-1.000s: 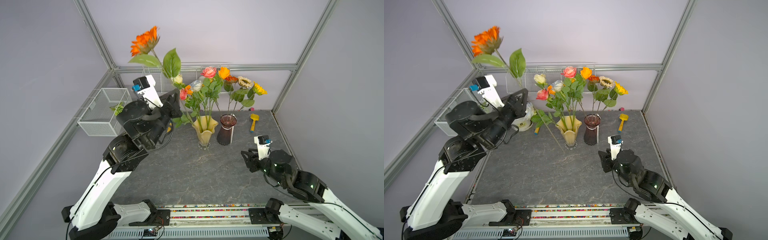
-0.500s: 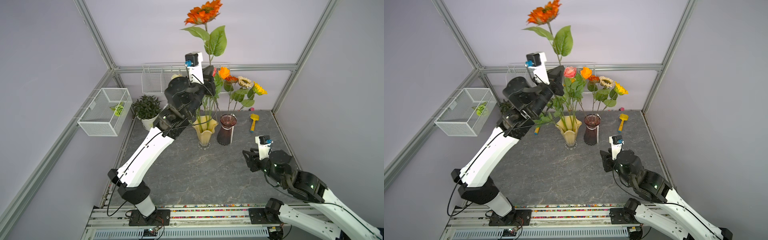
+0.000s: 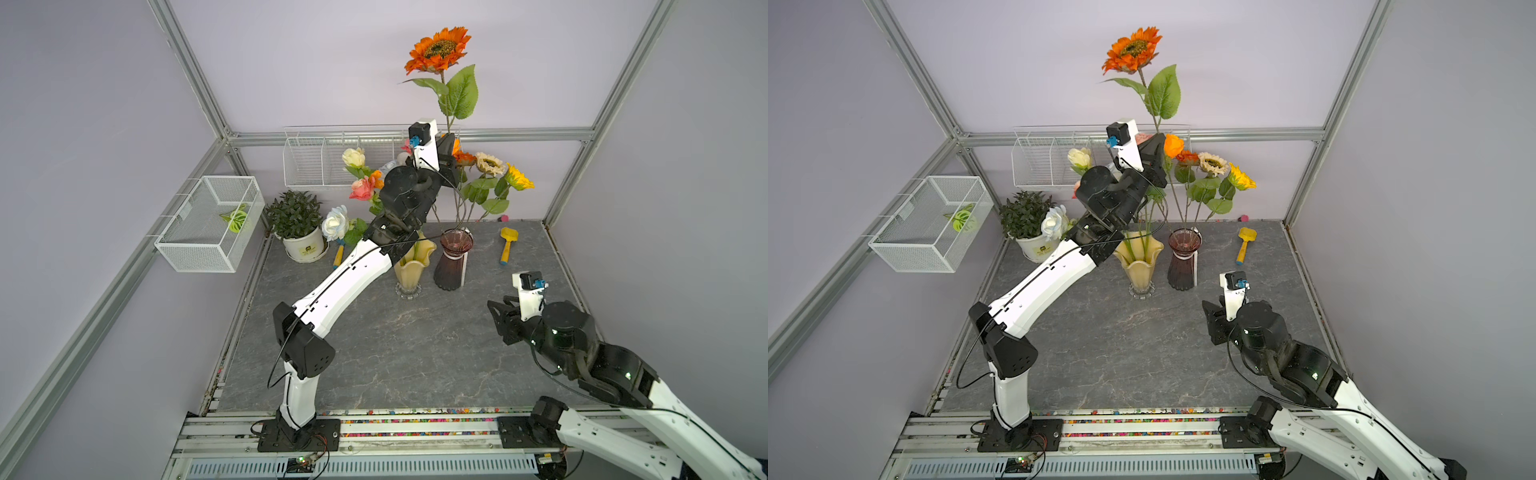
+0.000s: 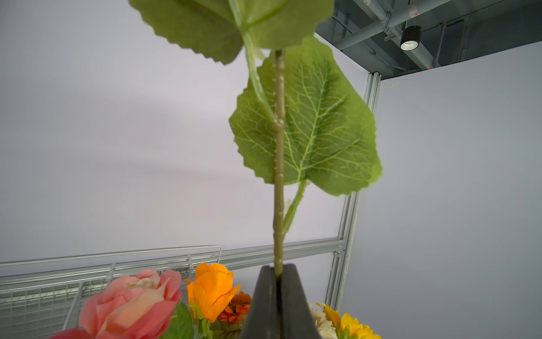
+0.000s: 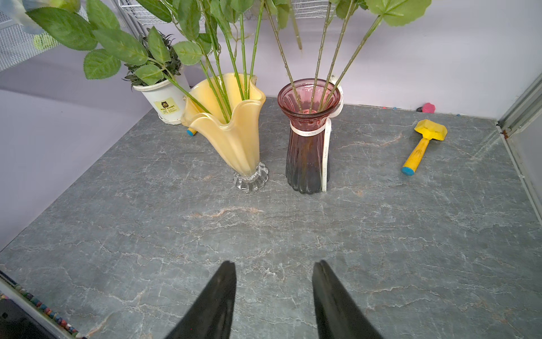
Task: Arrange the flowers in different vases according to their variety
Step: Insert the flower into the vase.
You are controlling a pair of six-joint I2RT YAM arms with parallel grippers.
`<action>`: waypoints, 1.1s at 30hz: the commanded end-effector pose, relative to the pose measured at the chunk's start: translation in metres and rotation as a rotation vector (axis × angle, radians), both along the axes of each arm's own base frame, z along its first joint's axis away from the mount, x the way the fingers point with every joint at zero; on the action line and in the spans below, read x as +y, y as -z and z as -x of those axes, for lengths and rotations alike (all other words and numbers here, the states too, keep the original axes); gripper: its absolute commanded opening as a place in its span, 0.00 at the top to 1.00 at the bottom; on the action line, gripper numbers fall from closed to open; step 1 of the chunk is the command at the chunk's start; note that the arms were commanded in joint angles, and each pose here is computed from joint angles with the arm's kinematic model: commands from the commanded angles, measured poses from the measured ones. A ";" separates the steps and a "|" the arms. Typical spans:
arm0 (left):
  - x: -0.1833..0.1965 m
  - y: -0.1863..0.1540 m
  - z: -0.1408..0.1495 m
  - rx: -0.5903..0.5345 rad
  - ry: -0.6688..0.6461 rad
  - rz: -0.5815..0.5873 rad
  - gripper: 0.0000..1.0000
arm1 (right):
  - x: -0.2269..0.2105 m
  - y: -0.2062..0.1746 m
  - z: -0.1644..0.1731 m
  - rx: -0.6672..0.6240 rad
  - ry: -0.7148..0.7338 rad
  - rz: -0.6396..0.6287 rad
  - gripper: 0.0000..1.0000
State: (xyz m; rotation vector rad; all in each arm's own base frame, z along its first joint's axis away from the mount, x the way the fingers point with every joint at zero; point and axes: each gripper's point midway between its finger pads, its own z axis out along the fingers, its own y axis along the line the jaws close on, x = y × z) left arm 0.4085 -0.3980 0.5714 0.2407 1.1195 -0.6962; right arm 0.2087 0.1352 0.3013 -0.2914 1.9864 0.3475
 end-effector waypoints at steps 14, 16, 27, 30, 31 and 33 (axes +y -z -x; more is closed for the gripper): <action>-0.033 0.095 -0.043 0.086 -0.026 -0.036 1.00 | -0.006 -0.024 -0.002 -0.035 -0.016 0.002 0.52; -0.036 0.113 -0.046 0.115 -0.031 -0.052 1.00 | -0.002 -0.032 0.001 -0.042 -0.046 -0.004 0.52; -0.055 0.210 -0.032 0.253 -0.026 -0.159 1.00 | 0.004 -0.047 0.005 -0.054 -0.097 -0.014 0.52; -0.060 0.222 -0.019 0.269 -0.004 -0.184 0.94 | 0.006 -0.045 0.004 -0.046 -0.101 -0.011 0.51; -0.061 0.221 -0.015 0.269 0.003 -0.187 0.85 | 0.007 -0.045 0.004 -0.045 -0.103 -0.011 0.51; -0.061 0.222 -0.006 0.273 0.008 -0.194 0.53 | 0.008 -0.044 0.004 -0.044 -0.108 -0.010 0.51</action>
